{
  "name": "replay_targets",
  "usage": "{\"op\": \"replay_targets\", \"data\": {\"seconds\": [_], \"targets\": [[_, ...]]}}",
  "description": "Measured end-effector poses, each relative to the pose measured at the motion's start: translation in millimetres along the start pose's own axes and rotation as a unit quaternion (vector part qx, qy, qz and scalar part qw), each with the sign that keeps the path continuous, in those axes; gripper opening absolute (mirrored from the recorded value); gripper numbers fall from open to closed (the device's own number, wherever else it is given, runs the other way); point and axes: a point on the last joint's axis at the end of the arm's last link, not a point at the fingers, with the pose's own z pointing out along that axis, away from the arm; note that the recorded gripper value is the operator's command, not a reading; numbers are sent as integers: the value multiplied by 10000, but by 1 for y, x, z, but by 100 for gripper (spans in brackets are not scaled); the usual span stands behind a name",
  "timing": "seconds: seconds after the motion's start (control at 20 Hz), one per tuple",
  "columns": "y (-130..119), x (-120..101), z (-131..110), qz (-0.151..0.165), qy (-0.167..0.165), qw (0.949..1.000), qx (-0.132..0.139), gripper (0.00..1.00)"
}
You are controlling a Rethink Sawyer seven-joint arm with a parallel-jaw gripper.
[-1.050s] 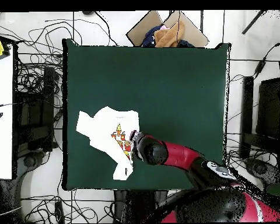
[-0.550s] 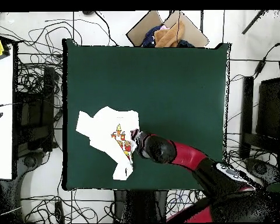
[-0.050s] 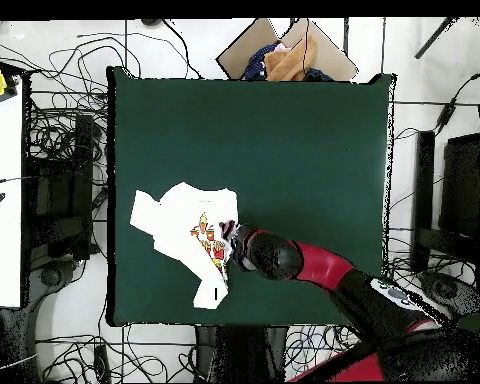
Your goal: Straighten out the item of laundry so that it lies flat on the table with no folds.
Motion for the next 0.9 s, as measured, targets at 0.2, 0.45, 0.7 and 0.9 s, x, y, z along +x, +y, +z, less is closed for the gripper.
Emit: {"op": "replay_targets", "data": {"seconds": [0.2,0.45,0.7,0.9], "targets": [[4,0,3,-9,13,10000,-57,100],[18,2,9,-205,15,9998,-36,0],[61,24,37,-773,89,9969,128,0],[89,36,45,-1439,-92,9875,637,0]]}}
